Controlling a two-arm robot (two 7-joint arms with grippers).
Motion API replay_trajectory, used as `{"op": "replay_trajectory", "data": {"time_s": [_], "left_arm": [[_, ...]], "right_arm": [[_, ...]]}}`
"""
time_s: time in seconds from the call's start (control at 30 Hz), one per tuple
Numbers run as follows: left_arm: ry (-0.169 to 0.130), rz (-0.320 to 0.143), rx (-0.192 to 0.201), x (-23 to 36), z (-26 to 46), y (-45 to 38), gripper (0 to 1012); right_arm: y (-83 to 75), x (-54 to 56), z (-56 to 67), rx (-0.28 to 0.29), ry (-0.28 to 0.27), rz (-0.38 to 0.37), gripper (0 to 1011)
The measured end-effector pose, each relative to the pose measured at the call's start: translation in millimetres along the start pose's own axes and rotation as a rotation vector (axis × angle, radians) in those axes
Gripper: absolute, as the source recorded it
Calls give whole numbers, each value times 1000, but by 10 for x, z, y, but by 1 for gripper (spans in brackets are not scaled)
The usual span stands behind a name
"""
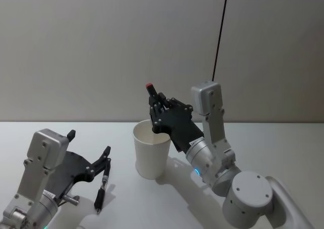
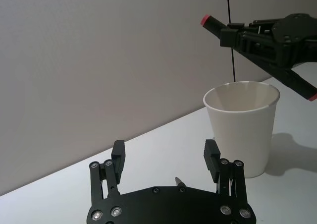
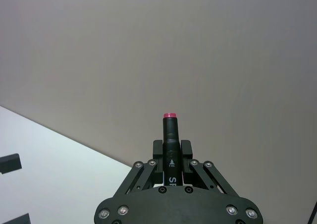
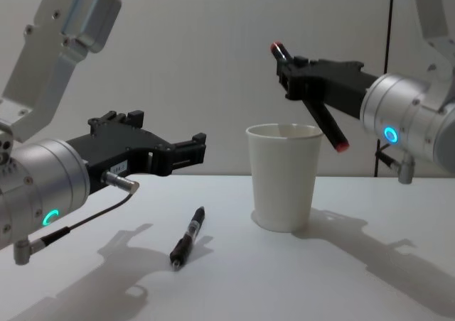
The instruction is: Place the pen into the pen holder.
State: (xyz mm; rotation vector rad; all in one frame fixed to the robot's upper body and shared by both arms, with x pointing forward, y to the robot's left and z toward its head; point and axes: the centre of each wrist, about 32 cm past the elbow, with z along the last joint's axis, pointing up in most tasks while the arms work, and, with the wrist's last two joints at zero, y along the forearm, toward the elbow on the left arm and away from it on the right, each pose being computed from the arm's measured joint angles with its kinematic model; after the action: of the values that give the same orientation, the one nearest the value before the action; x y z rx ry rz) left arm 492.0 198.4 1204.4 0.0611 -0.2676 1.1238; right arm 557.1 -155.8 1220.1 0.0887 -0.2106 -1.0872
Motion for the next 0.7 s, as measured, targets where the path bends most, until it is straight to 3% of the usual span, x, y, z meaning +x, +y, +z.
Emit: {"op": "replay_trajectory", "data": {"time_s": [0.4,0.7], "left_arm": [[0,0,0,0,0,0,1000],[0,0,0,0,0,0,1000]], "right_arm": [[4,2,209,47,29,16,207],[33,-34,203,60,25,26,207]]}}
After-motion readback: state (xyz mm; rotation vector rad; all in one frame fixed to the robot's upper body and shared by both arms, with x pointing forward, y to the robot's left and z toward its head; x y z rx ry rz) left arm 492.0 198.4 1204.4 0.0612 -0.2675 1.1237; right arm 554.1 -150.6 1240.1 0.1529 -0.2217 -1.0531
